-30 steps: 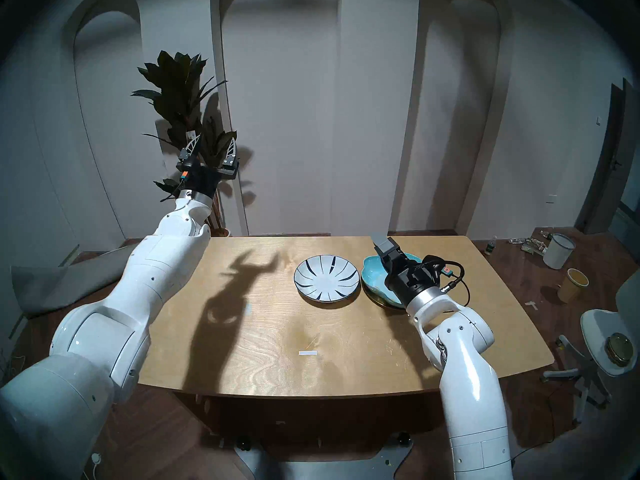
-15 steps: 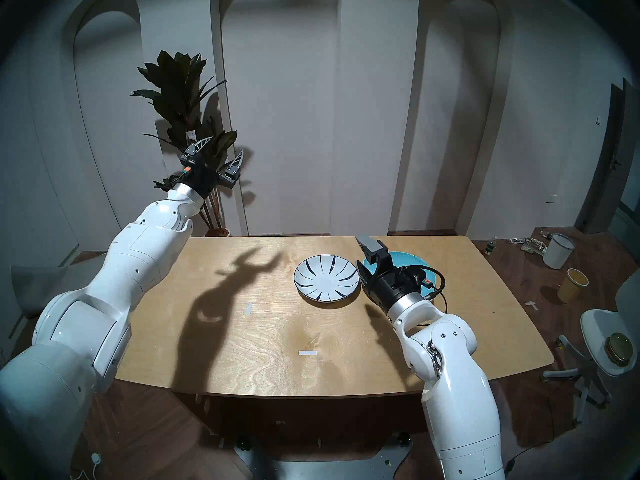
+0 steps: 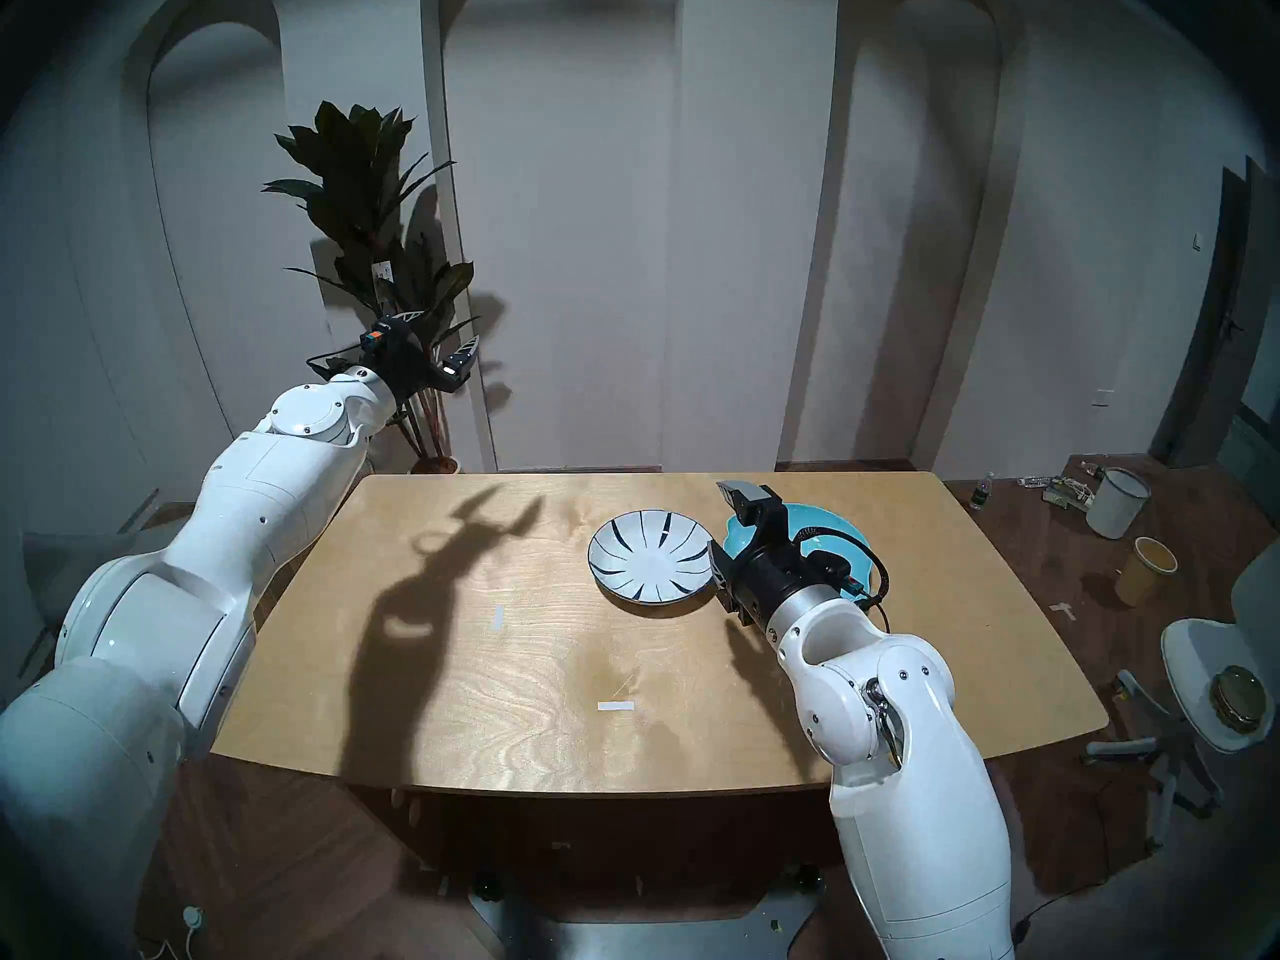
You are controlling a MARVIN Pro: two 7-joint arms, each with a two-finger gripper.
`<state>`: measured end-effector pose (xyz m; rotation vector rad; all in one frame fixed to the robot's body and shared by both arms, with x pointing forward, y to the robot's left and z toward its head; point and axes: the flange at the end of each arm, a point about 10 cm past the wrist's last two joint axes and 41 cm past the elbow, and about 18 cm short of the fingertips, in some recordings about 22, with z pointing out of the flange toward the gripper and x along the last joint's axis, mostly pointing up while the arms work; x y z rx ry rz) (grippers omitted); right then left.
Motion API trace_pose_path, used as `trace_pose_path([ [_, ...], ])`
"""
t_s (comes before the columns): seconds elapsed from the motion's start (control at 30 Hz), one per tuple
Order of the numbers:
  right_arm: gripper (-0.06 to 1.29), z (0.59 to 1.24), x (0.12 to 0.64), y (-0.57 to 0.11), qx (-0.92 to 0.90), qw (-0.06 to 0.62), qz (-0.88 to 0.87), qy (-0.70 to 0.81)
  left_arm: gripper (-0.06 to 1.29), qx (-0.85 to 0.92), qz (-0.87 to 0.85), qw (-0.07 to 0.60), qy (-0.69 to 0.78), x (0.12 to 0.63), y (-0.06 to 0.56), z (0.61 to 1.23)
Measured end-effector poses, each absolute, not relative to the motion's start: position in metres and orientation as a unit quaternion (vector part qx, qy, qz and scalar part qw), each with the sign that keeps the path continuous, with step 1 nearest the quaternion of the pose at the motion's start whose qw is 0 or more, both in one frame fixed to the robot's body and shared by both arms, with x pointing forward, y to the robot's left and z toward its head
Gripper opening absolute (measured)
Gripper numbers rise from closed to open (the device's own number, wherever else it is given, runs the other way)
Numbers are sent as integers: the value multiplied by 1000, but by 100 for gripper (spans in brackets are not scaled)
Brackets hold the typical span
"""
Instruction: Stack the plates into one stack
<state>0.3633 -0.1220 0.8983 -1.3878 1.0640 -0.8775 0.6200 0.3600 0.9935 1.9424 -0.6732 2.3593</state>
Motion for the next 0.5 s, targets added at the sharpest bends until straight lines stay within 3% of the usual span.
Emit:
trace_pose_path([
  [0.5, 122, 910, 364, -135, -586, 504, -302, 558, 123, 676, 710, 63, -187, 629, 356, 1014],
])
